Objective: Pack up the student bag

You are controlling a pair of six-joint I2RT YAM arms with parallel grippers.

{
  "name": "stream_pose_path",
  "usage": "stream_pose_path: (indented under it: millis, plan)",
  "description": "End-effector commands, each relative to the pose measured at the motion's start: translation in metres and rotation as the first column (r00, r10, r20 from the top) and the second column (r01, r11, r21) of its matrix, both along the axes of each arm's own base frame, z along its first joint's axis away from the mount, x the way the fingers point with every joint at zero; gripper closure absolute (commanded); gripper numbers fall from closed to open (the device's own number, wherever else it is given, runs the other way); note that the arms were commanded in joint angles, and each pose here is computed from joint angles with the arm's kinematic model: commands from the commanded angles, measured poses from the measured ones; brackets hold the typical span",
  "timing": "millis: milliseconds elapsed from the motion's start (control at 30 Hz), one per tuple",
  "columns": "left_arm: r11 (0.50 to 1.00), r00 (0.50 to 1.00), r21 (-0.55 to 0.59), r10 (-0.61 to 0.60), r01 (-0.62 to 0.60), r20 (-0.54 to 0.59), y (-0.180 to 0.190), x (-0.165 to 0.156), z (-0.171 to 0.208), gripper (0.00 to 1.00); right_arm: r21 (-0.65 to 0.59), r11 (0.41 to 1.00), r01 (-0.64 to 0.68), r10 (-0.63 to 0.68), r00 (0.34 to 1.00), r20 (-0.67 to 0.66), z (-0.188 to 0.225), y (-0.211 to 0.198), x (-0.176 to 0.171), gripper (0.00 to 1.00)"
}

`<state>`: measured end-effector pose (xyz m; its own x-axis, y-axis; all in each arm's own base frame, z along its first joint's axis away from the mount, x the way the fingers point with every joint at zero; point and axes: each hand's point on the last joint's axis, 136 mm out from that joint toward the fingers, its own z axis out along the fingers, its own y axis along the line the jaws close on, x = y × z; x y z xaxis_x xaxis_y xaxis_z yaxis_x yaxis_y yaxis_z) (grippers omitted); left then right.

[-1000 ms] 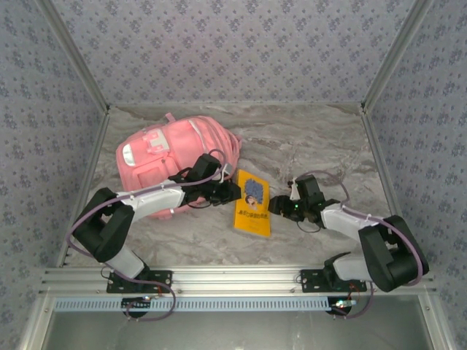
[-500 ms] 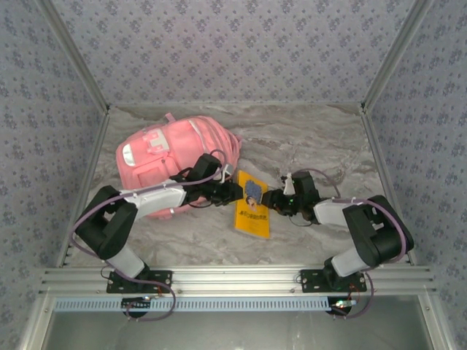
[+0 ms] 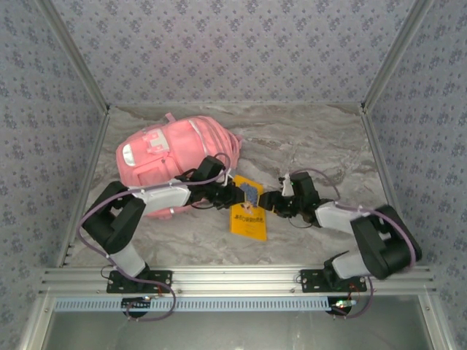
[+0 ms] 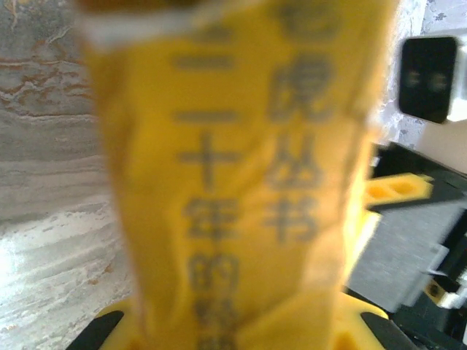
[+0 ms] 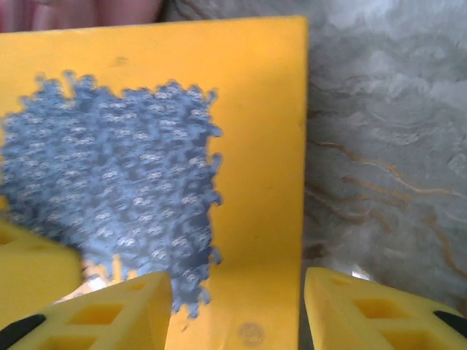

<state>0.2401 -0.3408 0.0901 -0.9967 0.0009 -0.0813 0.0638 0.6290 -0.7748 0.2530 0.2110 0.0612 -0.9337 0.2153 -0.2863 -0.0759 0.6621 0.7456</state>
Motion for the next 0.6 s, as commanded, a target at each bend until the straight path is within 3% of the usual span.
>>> stream_pose_path:
  millis: [0, 67, 167, 300, 400, 467, 567]
  plan:
    - [0.996, 0.976, -0.09, 0.008, 0.012, 0.218, -0.003, 0.012, 0.083, 1.0, -0.211, 0.977, 0.038, -0.017, 0.995, 0.1, 0.023, -0.029, -0.001, 0.35]
    - [0.995, 0.956, -0.101, 0.037, -0.008, 0.291, 0.004, 0.015, 0.111, 1.0, -0.261, 0.962, 0.083, -0.038, 0.985, 0.171, 0.049, -0.043, 0.0, 0.27]
    - [0.986, 0.913, -0.157, 0.116, -0.058, 0.392, 0.014, 0.021, 0.155, 1.0, -0.243, 0.958, 0.152, -0.082, 0.957, 0.279, 0.095, -0.054, 0.0, 0.21]
    - [0.944, 0.834, -0.299, 0.276, -0.141, 0.478, 0.031, 0.031, 0.217, 1.0, -0.01, 0.986, 0.164, -0.147, 0.907, 0.395, 0.171, -0.037, -0.009, 0.2]
    - [0.878, 0.746, -0.418, 0.436, -0.232, 0.503, 0.053, 0.038, 0.26, 1.0, 0.119, 0.981, 0.152, -0.188, 0.893, 0.408, 0.206, -0.023, -0.015, 0.2]
    - [0.809, 0.683, -0.523, 0.543, -0.269, 0.488, 0.068, 0.04, 0.288, 1.0, 0.185, 0.976, 0.115, -0.184, 0.893, 0.411, 0.224, -0.009, -0.021, 0.19]
    - [0.723, 0.637, -0.618, 0.639, -0.309, 0.43, 0.082, 0.041, 0.313, 1.0, 0.289, 0.954, 0.086, -0.203, 0.891, 0.406, 0.244, 0.008, -0.027, 0.17]
